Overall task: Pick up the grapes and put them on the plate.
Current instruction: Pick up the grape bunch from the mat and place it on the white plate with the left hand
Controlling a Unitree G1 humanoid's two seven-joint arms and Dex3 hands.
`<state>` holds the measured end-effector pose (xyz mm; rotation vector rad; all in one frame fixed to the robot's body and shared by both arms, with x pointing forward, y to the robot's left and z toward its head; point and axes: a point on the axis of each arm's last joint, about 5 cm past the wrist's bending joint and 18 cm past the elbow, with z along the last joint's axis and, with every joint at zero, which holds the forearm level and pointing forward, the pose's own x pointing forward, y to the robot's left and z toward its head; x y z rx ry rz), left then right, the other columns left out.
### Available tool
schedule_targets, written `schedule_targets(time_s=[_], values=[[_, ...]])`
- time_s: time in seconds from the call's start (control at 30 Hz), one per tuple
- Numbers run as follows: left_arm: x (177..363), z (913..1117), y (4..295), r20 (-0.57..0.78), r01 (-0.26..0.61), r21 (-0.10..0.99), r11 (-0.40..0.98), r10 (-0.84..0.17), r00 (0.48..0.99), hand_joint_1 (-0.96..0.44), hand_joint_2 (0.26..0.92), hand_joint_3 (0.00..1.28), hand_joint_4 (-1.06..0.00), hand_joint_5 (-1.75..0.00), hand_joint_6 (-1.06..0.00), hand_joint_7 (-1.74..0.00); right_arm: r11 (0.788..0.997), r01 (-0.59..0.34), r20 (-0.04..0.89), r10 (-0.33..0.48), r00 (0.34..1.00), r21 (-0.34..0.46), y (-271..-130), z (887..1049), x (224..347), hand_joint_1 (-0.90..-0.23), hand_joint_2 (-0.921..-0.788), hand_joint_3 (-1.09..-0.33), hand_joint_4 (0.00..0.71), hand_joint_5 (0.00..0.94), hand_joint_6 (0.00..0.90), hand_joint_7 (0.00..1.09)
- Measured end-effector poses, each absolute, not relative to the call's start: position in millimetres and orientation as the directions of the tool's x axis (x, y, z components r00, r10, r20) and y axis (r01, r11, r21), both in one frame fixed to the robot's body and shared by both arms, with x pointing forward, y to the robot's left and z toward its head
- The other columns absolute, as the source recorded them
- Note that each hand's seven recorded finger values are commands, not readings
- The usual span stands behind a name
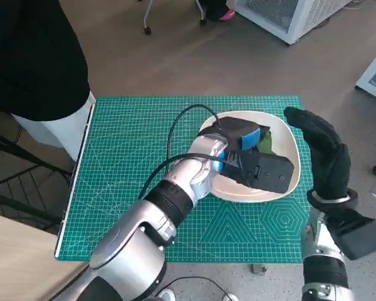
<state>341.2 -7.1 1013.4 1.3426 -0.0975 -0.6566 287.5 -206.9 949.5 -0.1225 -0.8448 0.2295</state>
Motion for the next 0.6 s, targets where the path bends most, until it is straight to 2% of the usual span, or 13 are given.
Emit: schedule_targets(time_s=[0.07, 0.17, 0.6], values=[[341.2, 1013.4, -7.1, -0.3, 0.382, 0.921, 0.073, -0.492, 0.817, -0.56, 0.921, 0.23, -0.38, -0.18, -0.39, 0.0, 0.968, -0.154, 0.725, 0.249, 0.642, -0.196, -206.5, 949.2, 287.7, -0.479, -0.921, -0.607, 0.206, 0.008, 0.224, 0.0], [341.3, 1013.5, -6.8, -0.298, 0.378, 0.924, 0.066, -0.495, 0.816, -0.57, 0.921, 0.24, -0.33, -0.07, -0.37, 0.0, 0.969, -0.155, 0.723, 0.248, 0.645, -0.194, -206.1, 948.7, 287.9, -0.481, -0.921, -0.604, 0.208, 0.008, 0.223, 0.0], [345.3, 1019.0, 2.2, -0.248, 0.351, 0.93, 0.105, -0.525, 0.814, -0.59, 0.921, 0.24, -0.2, 0.0, -0.32, 0.0, 0.969, -0.16, 0.719, 0.247, 0.649, -0.188, -204.3, 948.3, 289.7, -0.484, -0.921, -0.596, 0.211, 0.007, 0.224, 0.0]])
